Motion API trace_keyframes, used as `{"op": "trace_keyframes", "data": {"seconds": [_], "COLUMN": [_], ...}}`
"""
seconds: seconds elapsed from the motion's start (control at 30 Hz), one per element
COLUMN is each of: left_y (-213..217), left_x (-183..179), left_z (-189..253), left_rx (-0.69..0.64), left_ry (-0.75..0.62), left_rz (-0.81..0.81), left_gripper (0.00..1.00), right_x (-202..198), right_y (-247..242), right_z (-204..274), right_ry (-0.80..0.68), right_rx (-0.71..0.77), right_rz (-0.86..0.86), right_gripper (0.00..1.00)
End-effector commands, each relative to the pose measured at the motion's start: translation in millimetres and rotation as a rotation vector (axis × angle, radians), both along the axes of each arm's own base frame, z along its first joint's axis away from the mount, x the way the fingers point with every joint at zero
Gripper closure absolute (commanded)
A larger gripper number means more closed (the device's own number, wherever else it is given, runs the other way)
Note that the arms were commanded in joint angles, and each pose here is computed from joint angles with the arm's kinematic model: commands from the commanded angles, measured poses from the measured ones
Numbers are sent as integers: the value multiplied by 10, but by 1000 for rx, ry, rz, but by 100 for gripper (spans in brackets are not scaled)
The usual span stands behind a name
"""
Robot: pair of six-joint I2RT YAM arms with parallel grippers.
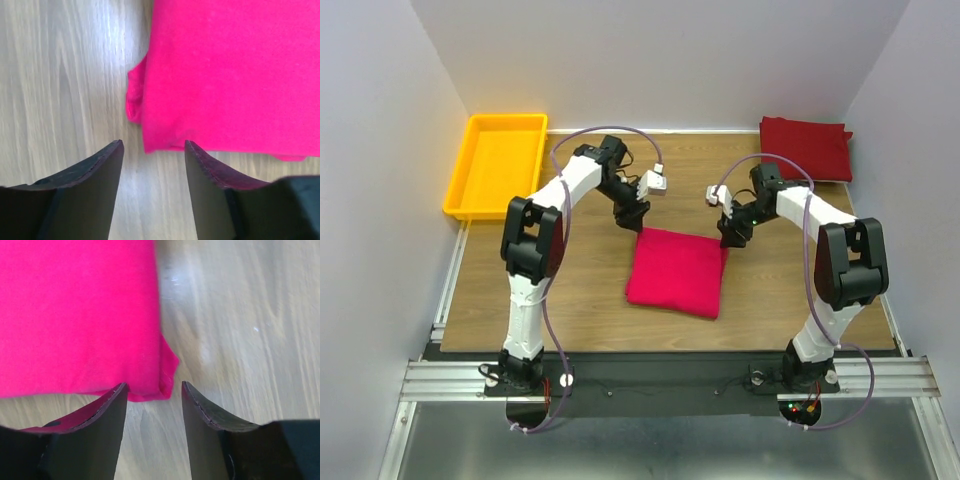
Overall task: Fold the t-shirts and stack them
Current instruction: Fold the tshirt
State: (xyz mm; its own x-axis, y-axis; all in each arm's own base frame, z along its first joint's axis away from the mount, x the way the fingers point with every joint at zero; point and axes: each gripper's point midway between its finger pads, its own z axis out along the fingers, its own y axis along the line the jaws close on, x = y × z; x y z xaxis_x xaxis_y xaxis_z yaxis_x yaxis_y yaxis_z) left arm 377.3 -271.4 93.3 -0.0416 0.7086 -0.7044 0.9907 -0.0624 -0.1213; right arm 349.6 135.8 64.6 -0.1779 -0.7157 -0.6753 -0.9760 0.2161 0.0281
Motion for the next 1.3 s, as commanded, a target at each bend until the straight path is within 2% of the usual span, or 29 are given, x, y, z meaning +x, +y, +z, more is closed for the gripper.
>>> {"op": "trace_keyframes", "data": {"seconds": [0.0, 0.03, 0.1, 0.17, 0.4, 0.63, 0.73, 0.87, 0.97, 1.13, 1.23, 1.27], "left_y": [70, 116, 142, 160, 253, 347, 348, 292, 267, 311, 170, 129], "left_x": [3, -153, -146, -200, -557, -857, -1006, -1193, -1194, -836, -543, -543], "left_z": [475, 486, 485, 445, 101, -265, -349, -248, 38, 555, 783, 750], "left_rx": [-101, -105, -130, -131, -115, -45, -49, -106, -175, -217, -191, -163], "left_ry": [-45, -5, -34, 12, 169, 346, 408, 468, 388, 46, -126, -133], "left_rz": [124, 172, 267, 338, 455, 558, 575, 536, 485, 433, 360, 329], "left_gripper": [36, 36, 36, 36, 39, 45, 49, 54, 53, 40, 37, 37], "right_x": [389, 387, 393, 383, 307, 351, 427, 598, 716, 787, 818, 873], "right_y": [-34, -13, 31, 49, 177, 257, 368, 560, 667, 576, 436, 371], "right_z": [370, 413, 492, 502, 211, -40, -106, -56, 51, 359, 514, 544], "right_ry": [-19, 51, 151, 214, 467, 550, 564, 538, 530, 428, 385, 353], "right_rx": [68, 102, 156, 179, 230, 233, 246, 269, 303, 309, 330, 332], "right_rz": [-201, -284, -397, -474, -612, -607, -575, -530, -508, -534, -597, -626], "right_gripper": [47, 46, 46, 47, 49, 55, 59, 62, 61, 49, 51, 54]}}
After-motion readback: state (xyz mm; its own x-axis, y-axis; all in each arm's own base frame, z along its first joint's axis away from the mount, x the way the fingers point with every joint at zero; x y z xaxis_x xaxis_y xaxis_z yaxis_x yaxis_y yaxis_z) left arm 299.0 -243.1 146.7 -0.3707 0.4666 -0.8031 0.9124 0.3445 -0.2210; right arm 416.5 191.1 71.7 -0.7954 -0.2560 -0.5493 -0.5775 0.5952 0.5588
